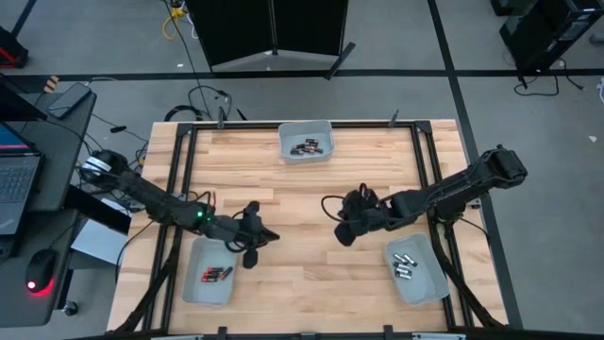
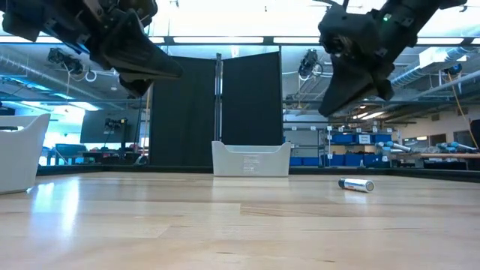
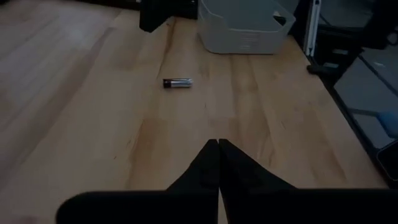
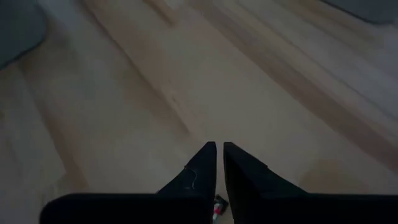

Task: Sort batteries
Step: Put the silver battery into the bottom right gray bin

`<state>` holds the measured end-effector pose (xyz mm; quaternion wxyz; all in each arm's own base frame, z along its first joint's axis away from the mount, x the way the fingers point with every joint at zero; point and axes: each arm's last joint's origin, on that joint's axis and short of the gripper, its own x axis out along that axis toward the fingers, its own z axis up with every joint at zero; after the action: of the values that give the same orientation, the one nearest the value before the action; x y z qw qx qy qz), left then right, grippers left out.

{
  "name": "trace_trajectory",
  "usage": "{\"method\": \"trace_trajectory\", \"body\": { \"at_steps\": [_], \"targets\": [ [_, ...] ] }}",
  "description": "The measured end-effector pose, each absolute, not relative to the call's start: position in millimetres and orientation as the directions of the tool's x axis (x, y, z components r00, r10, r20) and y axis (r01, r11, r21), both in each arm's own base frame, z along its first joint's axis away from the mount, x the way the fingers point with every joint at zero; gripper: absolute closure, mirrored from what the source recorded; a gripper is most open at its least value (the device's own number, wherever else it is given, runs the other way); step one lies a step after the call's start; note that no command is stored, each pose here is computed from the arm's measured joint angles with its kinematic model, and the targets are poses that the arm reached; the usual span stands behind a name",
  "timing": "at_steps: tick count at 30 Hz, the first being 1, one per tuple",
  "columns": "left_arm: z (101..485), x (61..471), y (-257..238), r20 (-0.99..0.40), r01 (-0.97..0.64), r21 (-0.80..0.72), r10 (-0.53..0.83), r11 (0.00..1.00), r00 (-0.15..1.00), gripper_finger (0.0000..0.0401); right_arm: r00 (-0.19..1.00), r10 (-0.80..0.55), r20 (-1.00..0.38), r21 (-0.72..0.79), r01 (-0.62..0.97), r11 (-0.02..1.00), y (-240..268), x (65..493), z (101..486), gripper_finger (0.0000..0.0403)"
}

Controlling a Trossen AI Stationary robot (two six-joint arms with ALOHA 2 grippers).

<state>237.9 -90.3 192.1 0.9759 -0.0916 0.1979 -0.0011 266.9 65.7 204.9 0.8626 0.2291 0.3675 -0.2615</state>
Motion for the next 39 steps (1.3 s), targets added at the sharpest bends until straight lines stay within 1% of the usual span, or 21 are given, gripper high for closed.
{"method": "trace_trajectory", "body": {
  "at_steps": [3,10,13,18,23,32,39],
  "targets": [
    [192.1,238.0,-90.2,-0.386,-0.016,-0.136,-0.038,0.991,0.922,0.0393,0.568,-0.288,-0.771,0.198,0.644,0.739,64.9,264.3,203.2,0.0340],
    [191.9,238.0,-90.3,-0.387,-0.006,-0.112,-0.038,0.994,0.921,0.0392,0.540,-0.227,-0.810,0.252,0.671,0.697,60.7,265.9,199.6,0.0256],
    [191.9,238.0,-90.2,-0.387,-0.006,-0.112,-0.038,0.994,0.921,0.0392,0.504,-0.208,-0.838,0.247,0.691,0.680,59.9,269.9,189.2,0.0240],
    [191.7,237.9,-90.2,-0.389,-0.006,-0.111,-0.037,0.994,0.920,0.0392,0.415,-0.147,-0.898,0.233,0.731,0.642,62.8,276.7,164.1,0.0236],
    [191.7,237.9,-90.0,-0.388,-0.012,-0.109,-0.031,0.994,0.921,0.0392,0.356,-0.108,-0.928,0.223,0.763,0.606,66.3,279.4,148.0,0.0236],
    [191.7,238.0,-90.0,-0.388,-0.014,-0.108,-0.029,0.994,0.921,0.0391,0.313,-0.094,-0.945,0.192,0.766,0.614,67.9,281.2,135.5,0.0240],
    [191.3,237.8,-89.8,-0.393,-0.019,-0.106,-0.024,0.994,0.919,0.0391,0.272,-0.100,-0.957,0.142,0.741,0.657,68.0,280.5,129.7,0.0267]
  ]
}}
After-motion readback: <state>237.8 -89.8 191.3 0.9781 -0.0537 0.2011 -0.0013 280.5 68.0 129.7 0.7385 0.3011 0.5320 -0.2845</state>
